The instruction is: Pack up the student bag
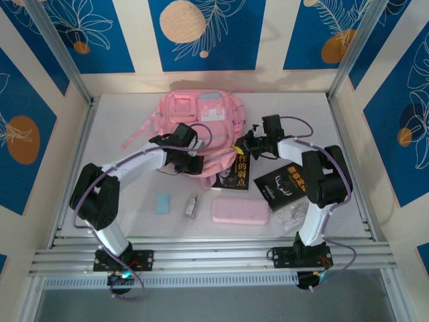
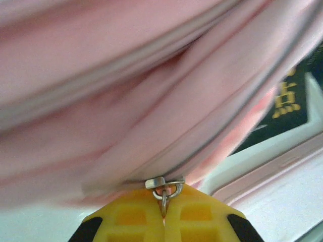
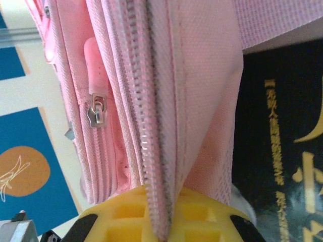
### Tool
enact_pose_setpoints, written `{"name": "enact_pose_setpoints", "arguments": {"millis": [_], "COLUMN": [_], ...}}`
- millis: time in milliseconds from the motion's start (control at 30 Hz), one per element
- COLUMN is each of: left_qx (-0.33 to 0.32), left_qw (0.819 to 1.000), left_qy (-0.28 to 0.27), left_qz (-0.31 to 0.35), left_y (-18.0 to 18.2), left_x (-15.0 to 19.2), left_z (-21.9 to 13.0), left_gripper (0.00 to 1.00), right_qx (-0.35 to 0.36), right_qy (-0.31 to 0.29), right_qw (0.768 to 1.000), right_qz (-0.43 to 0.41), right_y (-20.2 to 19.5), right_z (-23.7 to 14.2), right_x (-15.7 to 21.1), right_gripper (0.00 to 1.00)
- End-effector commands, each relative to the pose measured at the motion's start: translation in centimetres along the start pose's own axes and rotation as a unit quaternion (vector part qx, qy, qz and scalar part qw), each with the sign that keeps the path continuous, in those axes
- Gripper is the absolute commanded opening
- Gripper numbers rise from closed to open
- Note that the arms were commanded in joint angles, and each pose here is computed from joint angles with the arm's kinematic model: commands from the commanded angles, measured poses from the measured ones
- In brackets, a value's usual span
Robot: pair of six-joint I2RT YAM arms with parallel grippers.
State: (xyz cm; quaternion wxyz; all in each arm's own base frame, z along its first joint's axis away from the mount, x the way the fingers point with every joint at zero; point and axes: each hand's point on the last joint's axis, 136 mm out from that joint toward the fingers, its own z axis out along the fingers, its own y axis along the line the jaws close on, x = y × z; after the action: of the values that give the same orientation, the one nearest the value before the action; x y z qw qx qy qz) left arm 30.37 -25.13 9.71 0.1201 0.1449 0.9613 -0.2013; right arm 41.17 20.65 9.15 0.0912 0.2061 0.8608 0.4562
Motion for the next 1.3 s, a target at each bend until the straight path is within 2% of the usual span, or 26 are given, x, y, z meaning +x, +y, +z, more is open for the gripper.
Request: {"name": "enact_pose_setpoints", "arguments": {"millis": [0,133,200,433,467,500,567,600,633,733,867,1000,1133,1267], "left_qx": [-0.066,-0.089,-0.085,0.062,0.08,0.103,0.149,0.166,0.175,0.18,0.189,0.189,0.181,0.174], "left_qw": [0.996,0.994,0.995,0.998,0.997,0.994,0.988,0.984,0.982,0.981,0.978,0.978,0.98,0.982], "left_qy": [0.052,0.026,0.01,-0.01,-0.013,-0.02,-0.038,-0.049,-0.058,-0.076,-0.089,-0.09,-0.078,-0.07], "left_qz": [-0.015,-0.051,-0.046,-0.015,-0.015,-0.021,-0.029,-0.031,-0.029,-0.013,0.0,0.004,0.003,-0.004], "left_y": [4.0,7.2,6.9,-1.4,-2.5,-3.6,-5.7,-6.5,-7.0,-7.9,-8.9,-9.0,-8.5,-7.9], "left_x": [3.5,2.9,2.2,0.9,0.7,0.3,-1.0,-1.8,-2.7,-5.2,-7.3,-7.9,-6.9,-5.6], "left_z": [-1.7,-2.4,-2.8,-2.3,-2.3,-2.2,-2.2,-2.3,-2.3,-2.1,-2.0,-1.6,-1.6,-1.8], "left_gripper": [0.0,0.0,0.0,0.0,0.0,0.0,0.0,0.0,0.0,0.0,0.0,0.0,0.0,0.0], "right_qx": [0.011,0.011,0.016,-0.009,-0.01,-0.015,-0.017,-0.013,-0.009,0.009,0.034,0.051,0.02,0.012], "right_qy": [-0.078,-0.09,-0.092,-0.073,-0.071,-0.064,-0.059,-0.06,-0.061,-0.071,-0.072,-0.047,0.003,0.026], "right_qw": [0.995,0.992,0.991,0.991,0.991,0.991,0.992,0.992,0.992,0.993,0.994,0.995,0.999,0.998], "right_qz": [-0.058,-0.086,-0.095,-0.113,-0.116,-0.115,-0.112,-0.109,-0.107,-0.09,-0.08,-0.066,-0.049,-0.055], "right_y": [1.8,2.5,2.8,6.7,7.2,7.9,8.5,8.7,8.7,7.7,5.8,3.4,2.7,2.1], "right_z": [-2.5,-3.1,-3.0,-0.1,0.2,0.4,0.4,0.1,-0.4,-2.2,-4.8,-5.9,-4.4,-0.8], "right_x": [-4.5,-6.8,-7.8,-10.1,-10.3,-10.1,-9.8,-9.5,-9.0,-7.3,-4.0,-0.3,2.5,3.7], "right_gripper": [0.0,0.0,0.0,0.02,0.11,0.28,0.51,0.59,0.65,0.74,0.78,0.79,0.79,0.77]}}
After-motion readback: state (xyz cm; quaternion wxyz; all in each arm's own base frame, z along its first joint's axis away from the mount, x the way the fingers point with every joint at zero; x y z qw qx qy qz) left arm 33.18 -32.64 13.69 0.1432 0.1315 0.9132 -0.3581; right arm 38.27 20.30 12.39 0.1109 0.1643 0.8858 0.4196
